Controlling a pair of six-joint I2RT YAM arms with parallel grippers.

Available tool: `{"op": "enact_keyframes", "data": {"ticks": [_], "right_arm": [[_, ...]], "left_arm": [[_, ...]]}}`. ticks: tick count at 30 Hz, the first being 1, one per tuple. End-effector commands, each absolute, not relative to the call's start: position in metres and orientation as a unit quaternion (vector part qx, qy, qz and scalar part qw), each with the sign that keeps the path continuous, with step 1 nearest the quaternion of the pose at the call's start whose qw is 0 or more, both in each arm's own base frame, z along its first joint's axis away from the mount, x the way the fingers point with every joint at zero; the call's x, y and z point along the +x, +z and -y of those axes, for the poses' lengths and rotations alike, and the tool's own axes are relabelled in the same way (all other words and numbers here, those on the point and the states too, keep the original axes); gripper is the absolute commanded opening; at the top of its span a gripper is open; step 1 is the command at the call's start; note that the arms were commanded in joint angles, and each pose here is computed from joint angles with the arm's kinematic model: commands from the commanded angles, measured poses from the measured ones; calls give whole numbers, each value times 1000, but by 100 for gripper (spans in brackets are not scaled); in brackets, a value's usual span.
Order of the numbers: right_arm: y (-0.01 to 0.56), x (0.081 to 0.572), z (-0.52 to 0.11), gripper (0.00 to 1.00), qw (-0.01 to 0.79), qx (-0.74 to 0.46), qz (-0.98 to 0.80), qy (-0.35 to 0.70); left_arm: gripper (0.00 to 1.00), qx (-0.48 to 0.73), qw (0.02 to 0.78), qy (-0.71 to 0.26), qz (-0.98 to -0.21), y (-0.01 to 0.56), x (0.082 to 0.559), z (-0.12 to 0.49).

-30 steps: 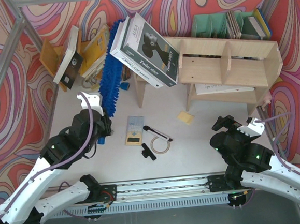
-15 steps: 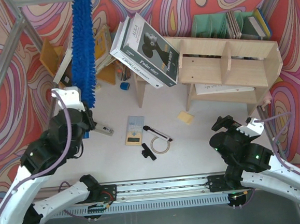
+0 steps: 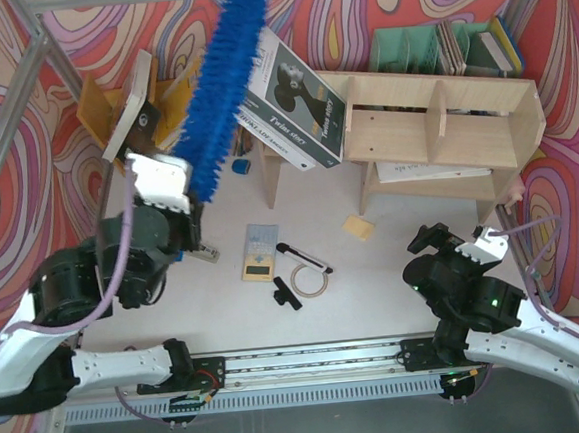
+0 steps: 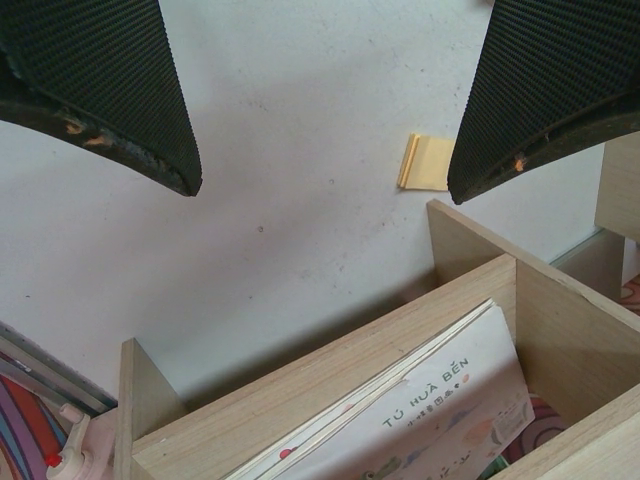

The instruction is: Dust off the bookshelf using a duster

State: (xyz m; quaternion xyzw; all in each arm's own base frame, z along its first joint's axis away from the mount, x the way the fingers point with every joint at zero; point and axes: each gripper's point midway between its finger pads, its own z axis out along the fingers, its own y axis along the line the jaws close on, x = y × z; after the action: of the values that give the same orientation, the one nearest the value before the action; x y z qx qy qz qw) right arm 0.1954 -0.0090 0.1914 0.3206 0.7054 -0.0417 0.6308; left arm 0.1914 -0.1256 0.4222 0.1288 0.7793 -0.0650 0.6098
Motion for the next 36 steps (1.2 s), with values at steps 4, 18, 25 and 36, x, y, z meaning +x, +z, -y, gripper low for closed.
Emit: {"op": "enact_keyframes", "data": {"ticks": [4, 18, 25, 36], "right_arm": [[194, 197, 12, 99, 642, 321, -694, -54], [194, 196, 12, 99, 641, 325, -694, -49], [195, 196, 12, 99, 641, 326, -693, -46], [195, 196, 13, 99, 642, 327, -692, -44]], "left_arm": [[0, 221, 667, -17, -711, 455, 176, 183], [0, 232, 626, 63, -742, 417, 193, 209], [0, 238, 561, 93, -787, 375, 200, 215], [0, 268, 519, 63, -809, 341, 193, 247]]}}
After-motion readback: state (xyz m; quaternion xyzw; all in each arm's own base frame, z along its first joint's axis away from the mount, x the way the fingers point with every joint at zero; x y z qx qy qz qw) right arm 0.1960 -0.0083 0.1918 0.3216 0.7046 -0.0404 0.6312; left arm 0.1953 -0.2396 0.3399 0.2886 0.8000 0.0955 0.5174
